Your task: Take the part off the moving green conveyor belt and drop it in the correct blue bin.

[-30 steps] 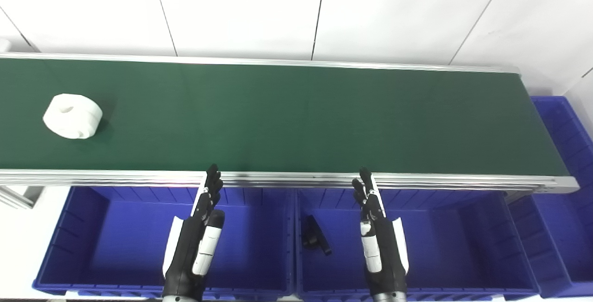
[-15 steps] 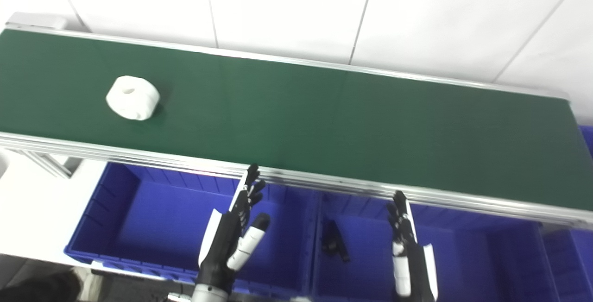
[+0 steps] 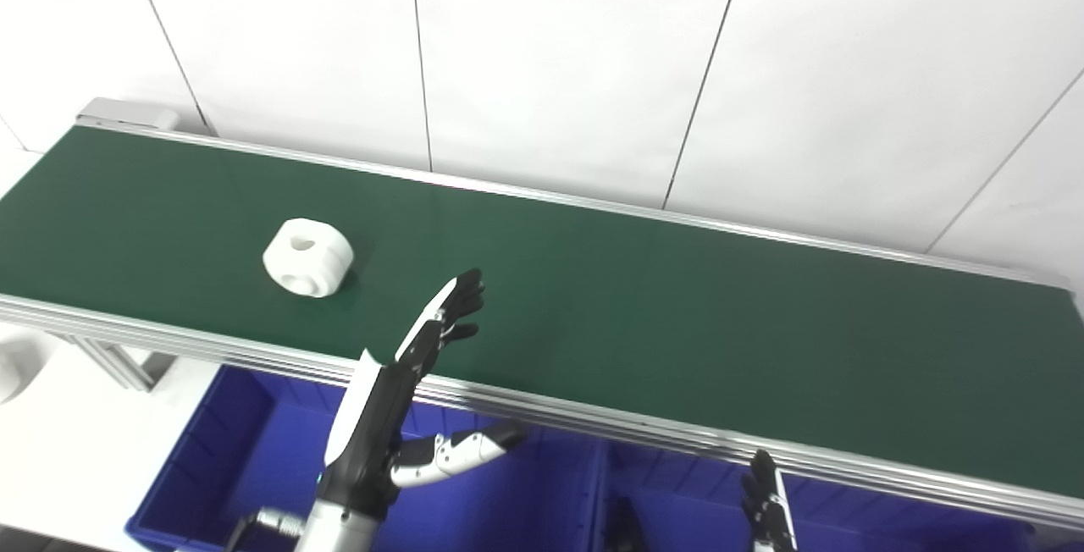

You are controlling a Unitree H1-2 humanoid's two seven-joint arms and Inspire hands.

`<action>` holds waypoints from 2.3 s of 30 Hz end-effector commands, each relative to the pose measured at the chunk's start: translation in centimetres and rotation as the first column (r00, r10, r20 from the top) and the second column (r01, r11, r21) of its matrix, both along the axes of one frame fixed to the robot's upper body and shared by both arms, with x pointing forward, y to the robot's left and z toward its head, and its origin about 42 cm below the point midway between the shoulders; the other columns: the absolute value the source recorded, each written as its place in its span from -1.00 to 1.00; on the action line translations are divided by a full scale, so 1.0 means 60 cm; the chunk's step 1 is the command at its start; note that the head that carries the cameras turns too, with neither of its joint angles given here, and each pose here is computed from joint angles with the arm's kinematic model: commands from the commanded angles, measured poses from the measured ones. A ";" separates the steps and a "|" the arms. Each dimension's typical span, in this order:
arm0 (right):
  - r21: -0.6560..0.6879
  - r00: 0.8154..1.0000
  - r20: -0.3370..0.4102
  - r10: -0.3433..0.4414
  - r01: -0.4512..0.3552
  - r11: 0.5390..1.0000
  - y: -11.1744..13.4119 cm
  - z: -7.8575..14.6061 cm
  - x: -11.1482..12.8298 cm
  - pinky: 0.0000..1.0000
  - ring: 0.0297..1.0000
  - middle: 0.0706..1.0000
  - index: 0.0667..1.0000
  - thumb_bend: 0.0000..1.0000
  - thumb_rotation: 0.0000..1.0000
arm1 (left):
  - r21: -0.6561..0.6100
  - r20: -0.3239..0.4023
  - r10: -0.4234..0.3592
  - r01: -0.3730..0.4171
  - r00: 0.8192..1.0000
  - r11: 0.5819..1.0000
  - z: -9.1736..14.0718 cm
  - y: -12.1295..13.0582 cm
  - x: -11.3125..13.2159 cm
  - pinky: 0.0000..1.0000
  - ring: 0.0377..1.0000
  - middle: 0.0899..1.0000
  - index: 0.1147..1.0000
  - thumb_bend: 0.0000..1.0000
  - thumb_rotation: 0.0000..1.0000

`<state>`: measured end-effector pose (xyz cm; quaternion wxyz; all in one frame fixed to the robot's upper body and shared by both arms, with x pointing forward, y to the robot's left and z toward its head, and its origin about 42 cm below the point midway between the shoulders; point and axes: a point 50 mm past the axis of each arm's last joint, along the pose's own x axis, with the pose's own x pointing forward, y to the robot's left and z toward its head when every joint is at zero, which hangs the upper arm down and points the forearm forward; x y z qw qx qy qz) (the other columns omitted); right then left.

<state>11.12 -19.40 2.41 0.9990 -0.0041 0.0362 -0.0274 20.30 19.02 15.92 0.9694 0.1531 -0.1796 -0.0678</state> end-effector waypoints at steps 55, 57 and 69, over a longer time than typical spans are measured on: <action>0.043 0.996 0.087 0.037 -0.040 0.998 0.010 0.012 0.021 1.00 0.97 1.00 1.00 0.52 1.00 | 0.863 -0.215 -0.076 0.226 0.974 0.451 0.015 0.187 0.365 0.27 0.13 0.02 0.02 0.98 -0.79; 0.041 0.996 0.086 0.036 -0.040 0.998 0.010 0.012 0.021 1.00 0.96 1.00 1.00 0.53 1.00 | 0.847 -0.192 -0.094 0.213 0.977 0.487 0.011 0.184 0.362 0.23 0.07 -0.07 -0.14 0.20 -0.89; 0.039 0.995 0.096 0.025 -0.029 0.999 0.017 0.018 0.019 1.00 0.94 1.00 1.00 0.53 1.00 | 0.553 -0.113 -0.168 0.202 0.979 0.809 0.022 0.162 0.329 -0.16 -0.11 -0.13 -0.17 0.05 -1.00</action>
